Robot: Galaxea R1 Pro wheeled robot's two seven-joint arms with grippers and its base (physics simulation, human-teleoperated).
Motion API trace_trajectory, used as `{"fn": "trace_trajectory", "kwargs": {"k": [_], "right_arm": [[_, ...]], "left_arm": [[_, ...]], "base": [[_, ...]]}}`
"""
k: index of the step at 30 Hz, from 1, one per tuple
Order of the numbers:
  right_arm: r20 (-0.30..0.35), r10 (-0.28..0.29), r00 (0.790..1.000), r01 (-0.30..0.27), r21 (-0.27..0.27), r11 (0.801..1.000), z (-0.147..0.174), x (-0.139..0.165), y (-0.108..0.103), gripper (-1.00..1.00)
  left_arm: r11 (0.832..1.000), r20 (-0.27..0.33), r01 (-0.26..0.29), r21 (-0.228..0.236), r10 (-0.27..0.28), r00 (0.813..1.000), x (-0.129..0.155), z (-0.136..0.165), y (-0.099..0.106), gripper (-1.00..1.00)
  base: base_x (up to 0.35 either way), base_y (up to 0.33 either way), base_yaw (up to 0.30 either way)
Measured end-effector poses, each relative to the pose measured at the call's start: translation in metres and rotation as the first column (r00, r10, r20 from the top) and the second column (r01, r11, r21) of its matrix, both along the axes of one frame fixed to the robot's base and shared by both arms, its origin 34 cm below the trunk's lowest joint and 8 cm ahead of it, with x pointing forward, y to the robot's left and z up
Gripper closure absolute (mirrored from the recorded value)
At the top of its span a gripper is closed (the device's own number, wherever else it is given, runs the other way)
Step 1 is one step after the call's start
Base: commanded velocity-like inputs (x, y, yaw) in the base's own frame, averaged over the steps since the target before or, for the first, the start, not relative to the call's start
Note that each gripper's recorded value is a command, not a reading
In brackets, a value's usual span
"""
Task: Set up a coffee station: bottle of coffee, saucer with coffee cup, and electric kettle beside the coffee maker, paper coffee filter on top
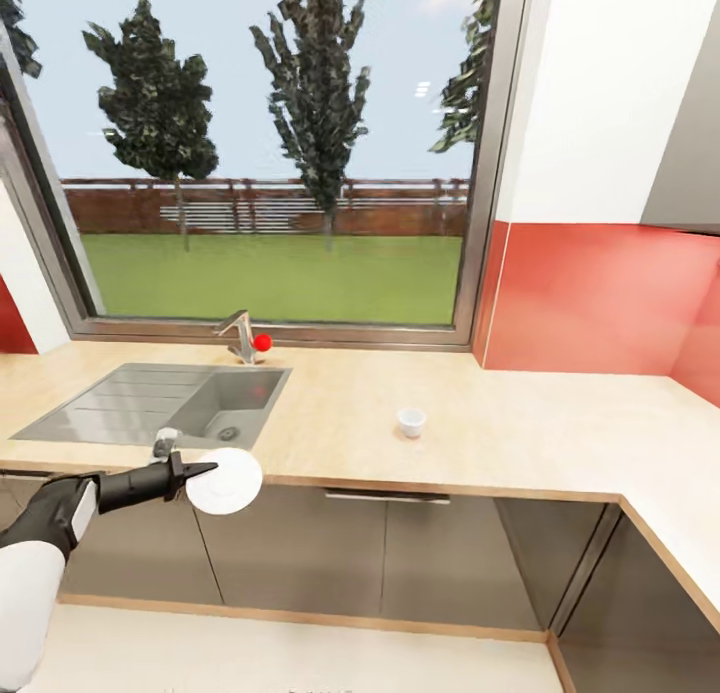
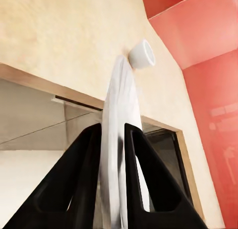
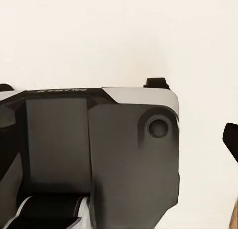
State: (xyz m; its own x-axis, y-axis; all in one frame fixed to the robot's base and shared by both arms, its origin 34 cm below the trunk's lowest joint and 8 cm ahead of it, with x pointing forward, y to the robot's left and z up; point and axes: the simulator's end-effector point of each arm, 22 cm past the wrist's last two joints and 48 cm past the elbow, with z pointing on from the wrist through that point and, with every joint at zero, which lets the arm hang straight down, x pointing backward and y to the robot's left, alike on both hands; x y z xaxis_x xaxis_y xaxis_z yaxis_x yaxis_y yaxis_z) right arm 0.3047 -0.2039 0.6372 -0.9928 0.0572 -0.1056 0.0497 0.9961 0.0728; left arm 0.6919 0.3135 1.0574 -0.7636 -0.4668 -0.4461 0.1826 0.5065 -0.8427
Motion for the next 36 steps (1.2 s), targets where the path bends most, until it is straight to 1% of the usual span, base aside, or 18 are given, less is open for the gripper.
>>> {"fn": "trace_trajectory", "kwargs": {"k": [2, 3, 4, 6, 7, 9, 10, 11, 13, 14, 18, 25, 36], "right_arm": [[0.008, -0.001, 1.000, 0.001, 0.000, 1.000, 0.000, 0.001, 0.000, -1.00], [0.042, -0.003, 0.999, 0.003, -0.002, 1.000, 0.001, 0.009, 0.000, -1.00], [0.057, -0.004, 0.998, 0.004, -0.003, 1.000, 0.001, 0.012, -0.001, -1.00], [0.079, -0.006, 0.997, 0.006, -0.004, 1.000, 0.002, 0.017, -0.001, -1.00], [0.082, -0.006, 0.997, 0.007, -0.004, 1.000, 0.001, 0.017, -0.001, -1.00], [0.084, -0.006, 0.996, 0.006, -0.005, 1.000, 0.001, 0.017, -0.001, -1.00], [0.084, -0.005, 0.996, 0.006, -0.005, 1.000, 0.001, 0.017, -0.001, -1.00], [0.084, -0.005, 0.996, 0.005, -0.006, 1.000, 0.001, 0.017, -0.001, -1.00], [0.083, -0.005, 0.997, 0.005, -0.006, 1.000, 0.000, 0.016, -0.001, -1.00], [0.082, -0.005, 0.997, 0.005, -0.006, 1.000, 0.000, 0.016, -0.001, -1.00], [0.078, -0.005, 0.997, 0.005, -0.006, 1.000, -0.001, 0.014, -0.002, -1.00], [0.071, -0.006, 0.997, 0.007, -0.008, 1.000, -0.002, 0.012, -0.003, -1.00], [0.076, -0.007, 0.997, 0.008, -0.013, 1.000, -0.002, 0.013, -0.006, -1.00]], "left_arm": [[1.000, 0.020, -0.027, -0.004, 0.027, 0.999, 0.003, 0.007, 0.011, 1.00], [0.997, 0.045, -0.071, -0.031, 0.072, 0.996, 0.007, 0.016, 0.025, 1.00], [0.995, 0.052, -0.088, -0.040, 0.090, 0.995, 0.007, 0.019, 0.031, 1.00], [0.991, 0.073, -0.122, -0.059, 0.127, 0.989, 0.006, 0.027, 0.051, 1.00], [0.990, 0.080, -0.126, -0.064, 0.131, 0.988, 0.004, 0.029, 0.057, 1.00], [0.987, 0.082, -0.134, -0.089, 0.141, 0.987, -0.012, 0.024, 0.075, 1.00], [0.985, 0.084, -0.137, -0.105, 0.146, 0.986, -0.019, 0.022, 0.081, 1.00], [0.982, 0.093, -0.138, -0.132, 0.151, 0.984, -0.027, 0.023, 0.087, 1.00], [0.977, 0.113, -0.133, -0.168, 0.153, 0.982, -0.034, 0.028, 0.091, 1.00], [0.976, 0.117, -0.131, -0.172, 0.152, 0.981, -0.035, 0.029, 0.092, 1.00], [0.976, 0.125, -0.127, -0.176, 0.151, 0.981, -0.036, 0.029, 0.092, 1.00], [0.976, 0.120, -0.129, -0.177, 0.152, 0.981, -0.036, 0.026, 0.093, 1.00], [0.976, 0.117, -0.126, -0.176, 0.148, 0.982, -0.036, 0.024, 0.091, 1.00]], "base": [[0.000, 0.000, 0.220], [0.000, 0.000, 0.220], [0.000, 0.000, 0.220], [0.000, 0.000, 0.220], [0.000, 0.000, 0.220], [0.000, 0.000, 0.220], [0.000, 0.000, 0.220], [0.000, 0.000, 0.220], [0.000, 0.000, 0.220], [0.000, 0.000, 0.220], [0.000, 0.000, 0.220], [0.000, 0.000, 0.214], [0.000, 0.000, 0.019]]}}
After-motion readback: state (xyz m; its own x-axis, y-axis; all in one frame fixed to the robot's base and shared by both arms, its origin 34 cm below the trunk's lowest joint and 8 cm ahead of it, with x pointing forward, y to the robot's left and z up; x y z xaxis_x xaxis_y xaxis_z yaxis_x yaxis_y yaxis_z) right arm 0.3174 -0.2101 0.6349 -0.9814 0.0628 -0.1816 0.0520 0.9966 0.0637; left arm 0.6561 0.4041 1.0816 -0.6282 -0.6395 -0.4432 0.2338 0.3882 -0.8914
